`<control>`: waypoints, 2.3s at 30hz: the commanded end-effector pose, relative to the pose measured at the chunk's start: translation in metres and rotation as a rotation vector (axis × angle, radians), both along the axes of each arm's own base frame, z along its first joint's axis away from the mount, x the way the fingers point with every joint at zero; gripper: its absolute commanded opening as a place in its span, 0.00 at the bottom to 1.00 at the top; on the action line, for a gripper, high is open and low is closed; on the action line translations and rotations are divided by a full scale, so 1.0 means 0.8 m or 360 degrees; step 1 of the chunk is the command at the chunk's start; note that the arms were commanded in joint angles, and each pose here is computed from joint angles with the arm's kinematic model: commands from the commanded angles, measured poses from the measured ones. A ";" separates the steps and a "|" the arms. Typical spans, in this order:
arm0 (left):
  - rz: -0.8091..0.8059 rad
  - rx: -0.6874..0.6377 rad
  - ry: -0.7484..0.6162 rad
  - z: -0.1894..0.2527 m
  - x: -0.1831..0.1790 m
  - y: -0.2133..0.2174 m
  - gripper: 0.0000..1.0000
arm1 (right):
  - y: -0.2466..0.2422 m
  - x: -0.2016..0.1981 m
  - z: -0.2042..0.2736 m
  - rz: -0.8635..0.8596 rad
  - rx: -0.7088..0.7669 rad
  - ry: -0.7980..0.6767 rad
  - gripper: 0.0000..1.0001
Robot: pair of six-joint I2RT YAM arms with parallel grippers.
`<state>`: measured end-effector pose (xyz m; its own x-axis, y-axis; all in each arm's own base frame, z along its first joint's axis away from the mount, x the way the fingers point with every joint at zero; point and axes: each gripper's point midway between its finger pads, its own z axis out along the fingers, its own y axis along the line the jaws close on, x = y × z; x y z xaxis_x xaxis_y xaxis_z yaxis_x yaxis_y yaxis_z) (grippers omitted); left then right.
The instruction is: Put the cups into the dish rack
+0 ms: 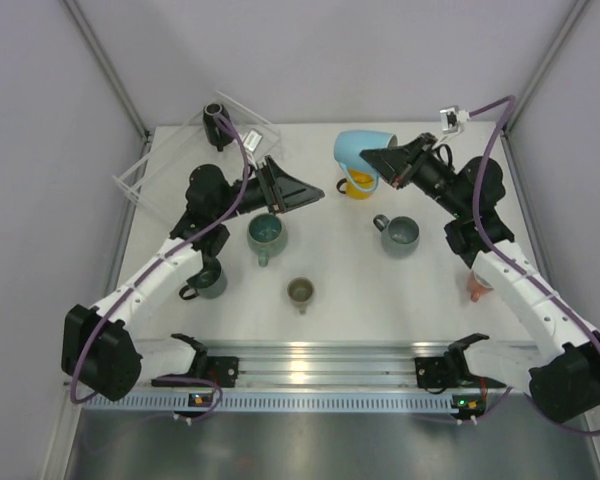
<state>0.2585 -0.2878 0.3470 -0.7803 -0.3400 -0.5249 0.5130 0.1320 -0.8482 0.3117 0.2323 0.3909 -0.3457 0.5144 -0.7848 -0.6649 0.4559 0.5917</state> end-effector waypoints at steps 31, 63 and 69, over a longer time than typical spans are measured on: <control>-0.0148 -0.0357 -0.0285 0.077 -0.013 -0.043 0.63 | 0.071 -0.086 0.096 0.0404 0.0457 -0.0355 0.00; 0.0061 -0.0078 -0.0258 0.025 0.012 -0.039 0.00 | 0.027 -0.082 0.042 0.0003 0.0080 -0.0212 0.83; 0.0266 0.0253 -0.0261 -0.001 0.046 -0.023 0.00 | 0.004 -0.089 0.049 -0.0108 0.0028 -0.0214 0.99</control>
<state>0.2784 -0.3234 0.3132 -0.7614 -0.3255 -0.5607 0.5143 0.2233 -0.8280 0.2499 0.2539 0.3884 -0.3155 0.5073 -0.8020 -0.6802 0.4683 0.5639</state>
